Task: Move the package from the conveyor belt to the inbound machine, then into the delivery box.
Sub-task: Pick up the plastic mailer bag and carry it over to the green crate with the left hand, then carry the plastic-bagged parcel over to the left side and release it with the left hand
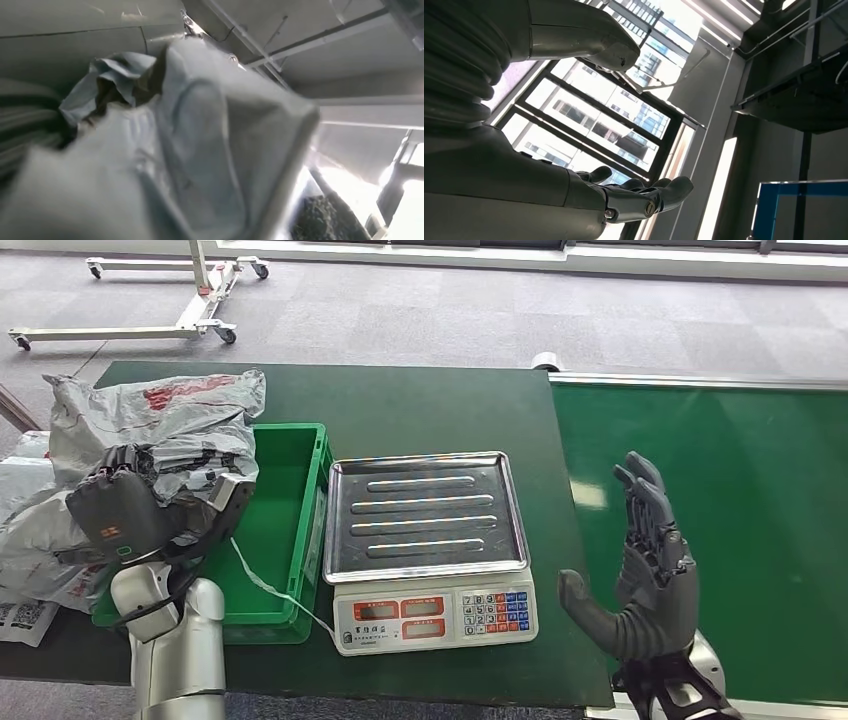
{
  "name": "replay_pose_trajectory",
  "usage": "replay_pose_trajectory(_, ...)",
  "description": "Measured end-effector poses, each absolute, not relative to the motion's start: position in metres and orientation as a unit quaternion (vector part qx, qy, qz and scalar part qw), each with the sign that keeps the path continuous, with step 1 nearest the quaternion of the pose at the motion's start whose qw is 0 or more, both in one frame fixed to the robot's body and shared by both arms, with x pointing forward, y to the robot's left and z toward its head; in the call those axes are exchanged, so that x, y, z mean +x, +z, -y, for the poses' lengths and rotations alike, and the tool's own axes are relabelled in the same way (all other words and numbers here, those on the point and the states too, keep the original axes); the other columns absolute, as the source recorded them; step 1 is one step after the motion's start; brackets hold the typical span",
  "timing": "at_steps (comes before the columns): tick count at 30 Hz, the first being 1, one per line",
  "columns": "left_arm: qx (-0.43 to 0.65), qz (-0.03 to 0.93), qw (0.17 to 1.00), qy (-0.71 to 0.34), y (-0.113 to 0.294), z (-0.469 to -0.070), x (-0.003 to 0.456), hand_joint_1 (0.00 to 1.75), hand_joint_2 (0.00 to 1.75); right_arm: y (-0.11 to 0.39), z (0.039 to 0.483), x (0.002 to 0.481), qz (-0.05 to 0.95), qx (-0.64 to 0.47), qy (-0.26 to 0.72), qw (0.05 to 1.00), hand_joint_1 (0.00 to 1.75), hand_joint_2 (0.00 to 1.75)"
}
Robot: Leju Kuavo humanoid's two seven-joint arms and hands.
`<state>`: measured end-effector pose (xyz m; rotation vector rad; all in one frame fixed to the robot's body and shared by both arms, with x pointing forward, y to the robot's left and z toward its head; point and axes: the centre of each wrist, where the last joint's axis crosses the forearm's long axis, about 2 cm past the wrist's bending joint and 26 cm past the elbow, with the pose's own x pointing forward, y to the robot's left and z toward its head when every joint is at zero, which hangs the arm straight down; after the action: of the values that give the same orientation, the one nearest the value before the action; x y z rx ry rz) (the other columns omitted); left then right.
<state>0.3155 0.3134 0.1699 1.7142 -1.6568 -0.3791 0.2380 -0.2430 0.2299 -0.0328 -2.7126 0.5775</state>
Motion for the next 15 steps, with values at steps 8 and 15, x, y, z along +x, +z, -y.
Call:
replay_pose_trajectory(8,0.625,0.612,0.45,-0.18,0.131,-0.3,0.328,0.0,1.75,0.231,0.246,0.239,0.959,-0.012,0.214,0.185,0.0,1.75)
replay_pose_trajectory(15,0.603,0.62,0.461,-0.197,0.123,-0.295,0.331,0.0,1.75,0.233,0.249,0.24,0.961,-0.017,0.207,0.184,0.0,1.75)
